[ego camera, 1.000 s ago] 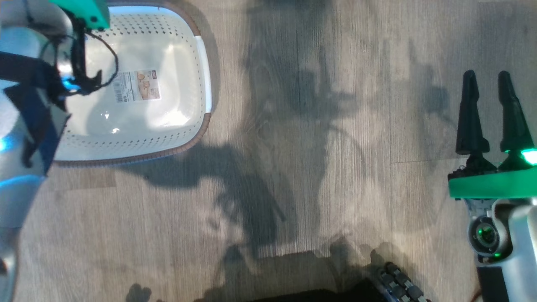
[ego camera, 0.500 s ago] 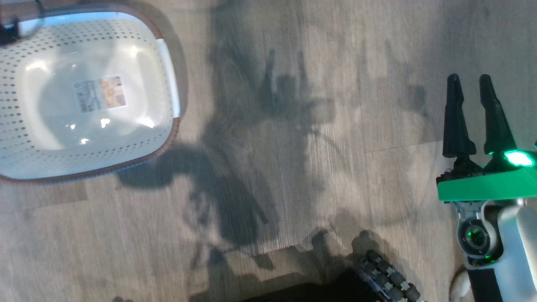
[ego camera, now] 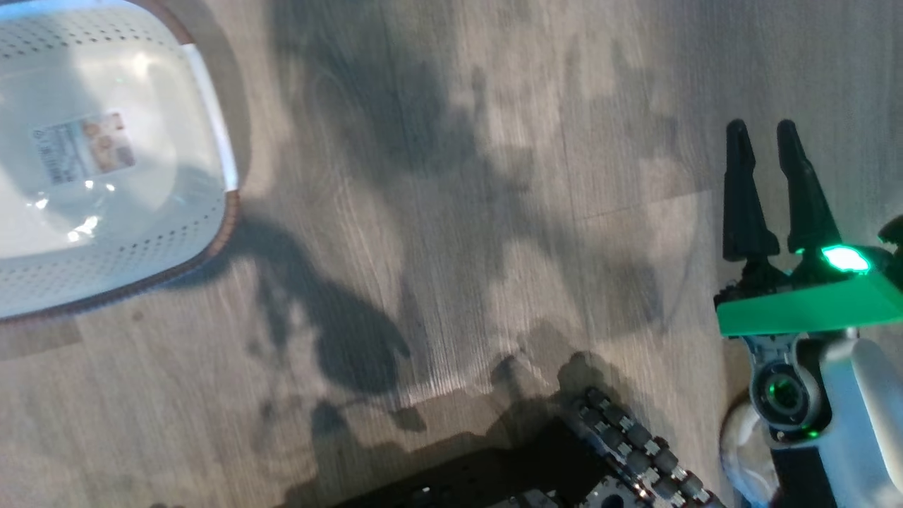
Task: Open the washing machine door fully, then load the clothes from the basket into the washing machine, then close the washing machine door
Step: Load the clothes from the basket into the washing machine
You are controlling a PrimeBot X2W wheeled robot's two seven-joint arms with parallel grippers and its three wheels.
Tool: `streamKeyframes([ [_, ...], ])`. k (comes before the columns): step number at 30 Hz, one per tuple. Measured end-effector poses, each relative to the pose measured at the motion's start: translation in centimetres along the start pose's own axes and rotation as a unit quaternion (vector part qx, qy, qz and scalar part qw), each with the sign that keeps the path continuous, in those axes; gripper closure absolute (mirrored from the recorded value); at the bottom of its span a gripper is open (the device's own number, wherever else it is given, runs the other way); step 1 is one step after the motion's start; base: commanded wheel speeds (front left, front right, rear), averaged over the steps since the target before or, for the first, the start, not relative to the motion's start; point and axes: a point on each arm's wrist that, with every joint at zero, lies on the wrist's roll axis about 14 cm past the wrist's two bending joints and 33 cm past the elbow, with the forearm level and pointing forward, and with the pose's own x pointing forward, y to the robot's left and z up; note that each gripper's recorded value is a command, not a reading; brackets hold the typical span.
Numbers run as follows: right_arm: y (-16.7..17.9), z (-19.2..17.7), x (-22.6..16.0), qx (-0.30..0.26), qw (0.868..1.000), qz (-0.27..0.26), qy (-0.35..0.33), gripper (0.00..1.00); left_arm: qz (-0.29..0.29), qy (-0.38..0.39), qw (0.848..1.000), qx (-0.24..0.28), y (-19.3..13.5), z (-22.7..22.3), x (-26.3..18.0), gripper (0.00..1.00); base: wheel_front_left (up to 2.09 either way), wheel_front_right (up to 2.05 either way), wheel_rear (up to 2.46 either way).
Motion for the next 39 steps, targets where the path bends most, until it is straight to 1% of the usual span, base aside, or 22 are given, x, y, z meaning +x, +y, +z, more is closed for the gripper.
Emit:
streamKeyframes([
  [3,-0.3,-0.1,0.3,0.0,1.0,-0.003,0.001,0.0,0.014,-0.004,1.0,0.015,1.0,0.4,1.4,1.0,0.0,0.0,0.0],
  [10,-1.0,-1.0,0.3,0.003,1.0,-0.014,0.014,0.0,0.012,-0.066,0.996,0.053,0.7,2.7,3.8,1.0,0.0,0.0,0.0],
  [11,-1.0,-1.1,0.3,0.004,1.0,-0.015,0.017,0.0,0.011,-0.081,0.994,0.071,0.5,3.3,4.0,1.0,0.0,0.0,0.0],
  [14,-1.2,-1.4,0.2,0.006,1.0,-0.018,0.021,0.0,0.011,-0.134,0.986,0.094,0.0,5.6,4.4,1.0,0.0,0.0,0.0],
  [17,-1.2,-1.6,0.4,0.006,1.0,-0.018,0.022,0.0,0.013,-0.185,0.978,0.098,-0.5,8.0,4.5,1.0,0.0,0.0,0.0],
  [19,-1.1,-1.4,0.7,0.007,1.0,-0.017,0.02,0.0,0.012,-0.205,0.974,0.097,-0.9,8.8,4.5,1.0,0.0,0.0,0.0],
  [23,-1.0,-1.8,0.7,0.011,1.0,-0.015,0.025,0.0,0.011,-0.207,0.973,0.1,-1.2,8.7,5.0,1.0,0.0,0.0,0.0],
  [27,-0.8,-2.2,0.7,0.013,0.999,-0.013,0.03,0.0,0.013,-0.169,0.981,0.09,-1.4,6.7,5.9,1.0,0.0,0.0,0.0],
  [29,-0.8,-2.3,0.7,0.013,0.999,-0.013,0.031,0.0,0.015,-0.16,0.983,0.088,-1.3,6.1,6.1,1.0,0.0,0.0,0.0],
  [30,-0.8,-2.3,0.7,0.013,0.999,-0.013,0.032,0.0,0.017,-0.158,0.984,0.085,-1.2,6.0,6.2,0.58,0.0,0.0,0.0],
  [31,-0.8,-2.4,0.7,0.013,0.999,-0.013,0.032,0.0,0.017,-0.153,0.985,0.083,-1.2,5.8,6.2,0.04,0.0,0.0,0.0],
  [32,-0.8,-2.5,0.8,0.014,0.999,-0.012,0.033,0.0,0.019,-0.152,0.985,0.083,-1.1,5.8,6.2,0.0,0.0,0.0,0.0],
  [39,-0.4,-2.9,1.3,0.02,0.999,-0.006,0.034,0.0,0.018,-0.159,0.985,0.066,-1.3,6.4,5.7,0.0,0.0,0.0,0.0],
])
